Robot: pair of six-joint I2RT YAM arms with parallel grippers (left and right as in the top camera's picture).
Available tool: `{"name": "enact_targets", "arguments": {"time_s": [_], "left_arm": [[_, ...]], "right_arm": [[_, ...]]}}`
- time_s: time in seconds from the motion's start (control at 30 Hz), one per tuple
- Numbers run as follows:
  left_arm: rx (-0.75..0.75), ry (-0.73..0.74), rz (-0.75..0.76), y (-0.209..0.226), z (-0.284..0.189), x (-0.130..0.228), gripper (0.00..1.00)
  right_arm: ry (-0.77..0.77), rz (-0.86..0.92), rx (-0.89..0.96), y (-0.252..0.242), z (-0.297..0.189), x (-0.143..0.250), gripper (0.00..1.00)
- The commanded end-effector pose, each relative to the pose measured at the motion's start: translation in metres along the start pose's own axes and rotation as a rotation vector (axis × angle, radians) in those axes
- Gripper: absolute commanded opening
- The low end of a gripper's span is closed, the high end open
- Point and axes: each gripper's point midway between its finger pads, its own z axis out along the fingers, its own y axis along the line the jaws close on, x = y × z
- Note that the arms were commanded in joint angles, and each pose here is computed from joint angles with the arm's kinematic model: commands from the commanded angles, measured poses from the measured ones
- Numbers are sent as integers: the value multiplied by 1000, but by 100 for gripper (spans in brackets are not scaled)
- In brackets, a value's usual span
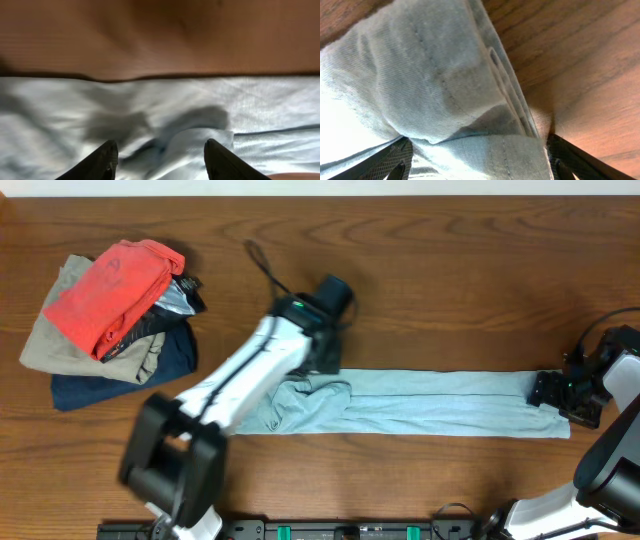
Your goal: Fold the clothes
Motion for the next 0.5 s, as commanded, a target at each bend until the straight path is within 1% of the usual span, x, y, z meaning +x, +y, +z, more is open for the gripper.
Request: {"name": "enact_targets", "arguments": {"time_s": [0.0,0.17,0.2,0.23,0.27,0.3,0.33,0.37,0.4,0.47], "left_arm": [[20,-108,-57,21,-44,-20,58],[6,-120,-141,53,-61,-24,58],[1,-116,-153,58,-61,-24,58],[-4,-113,-164,62,-61,-24,58],[-7,-109,-173,65,-61,-24,58],[-10,-107,-179,68,-61,-24,58],[-12,-106,-186,70,-61,-24,58],[-13,-106,-191,72,-61,-25,58],[-15,-106,-197,74,-61,-26,58],[-20,-102,-211,79,-62,-25,58]], "right_arm": [[39,-63,-1,-4,9,12,82],[28,-104,0,-4,9,9,76],[25,-106,1,-5,9,8,73],[25,-122,0,-5,9,8,69],[25,-128,0,-5,9,8,59],[25,-128,0,-5,9,8,45],[24,-127,0,-5,9,8,25],[23,-127,0,-5,9,8,15],[20,-127,1,-5,9,7,1],[15,-103,3,-6,8,5,1]]}}
